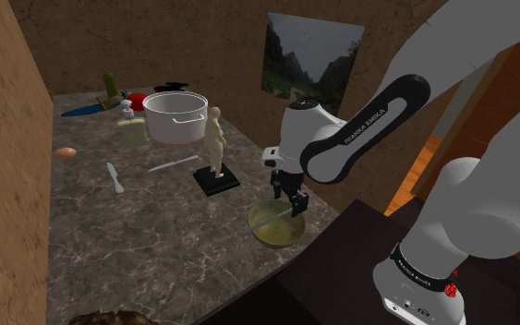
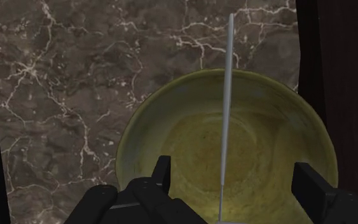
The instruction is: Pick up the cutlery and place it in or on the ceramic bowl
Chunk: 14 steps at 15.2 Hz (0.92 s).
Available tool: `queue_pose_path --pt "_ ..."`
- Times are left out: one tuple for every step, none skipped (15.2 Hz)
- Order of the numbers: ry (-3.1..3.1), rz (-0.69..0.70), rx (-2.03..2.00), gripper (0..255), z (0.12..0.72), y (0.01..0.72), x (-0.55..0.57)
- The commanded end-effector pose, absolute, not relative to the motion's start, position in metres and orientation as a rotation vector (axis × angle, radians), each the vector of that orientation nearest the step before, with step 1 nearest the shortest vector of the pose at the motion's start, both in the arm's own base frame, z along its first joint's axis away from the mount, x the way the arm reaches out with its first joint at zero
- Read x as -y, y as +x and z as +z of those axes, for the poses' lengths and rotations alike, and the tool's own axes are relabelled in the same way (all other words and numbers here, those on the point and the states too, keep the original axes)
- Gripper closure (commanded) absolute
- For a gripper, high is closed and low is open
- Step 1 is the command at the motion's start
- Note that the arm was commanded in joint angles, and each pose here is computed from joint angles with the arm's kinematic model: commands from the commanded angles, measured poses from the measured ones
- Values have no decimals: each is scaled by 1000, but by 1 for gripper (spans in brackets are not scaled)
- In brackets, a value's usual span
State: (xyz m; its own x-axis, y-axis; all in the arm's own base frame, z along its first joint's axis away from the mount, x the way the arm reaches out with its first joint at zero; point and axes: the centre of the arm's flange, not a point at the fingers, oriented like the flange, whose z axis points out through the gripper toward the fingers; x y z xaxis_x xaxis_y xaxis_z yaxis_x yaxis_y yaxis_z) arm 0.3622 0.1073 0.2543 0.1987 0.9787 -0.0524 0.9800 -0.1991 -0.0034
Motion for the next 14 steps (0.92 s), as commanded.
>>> queue_pose_path --pt "2408 -66 -1968 0 254 362 -107" --pt "2408 -66 -1968 0 254 362 -107" --pt "2408 -66 -1968 0 267 362 -108" --pt "2408 -66 -1968 0 281 363 -109" --pt "2408 -66 -1968 0 294 363 -109" --pt "2408 -66 -1968 0 304 363 -110" --pt "2408 -66 -1968 0 304 363 -110" --pt "2408 -66 -1968 0 304 363 -110" --pt "2408 -66 -1968 0 304 363 -110" --pt "2408 -66 -1968 0 304 363 -110" --pt "2408 -66 -1968 0 304 363 -110" --pt "2408 -66 -1968 0 304 363 -110" --pt "2408 -66 -1968 0 304 363 -110" --pt "2408 -66 -1968 0 304 363 -110"
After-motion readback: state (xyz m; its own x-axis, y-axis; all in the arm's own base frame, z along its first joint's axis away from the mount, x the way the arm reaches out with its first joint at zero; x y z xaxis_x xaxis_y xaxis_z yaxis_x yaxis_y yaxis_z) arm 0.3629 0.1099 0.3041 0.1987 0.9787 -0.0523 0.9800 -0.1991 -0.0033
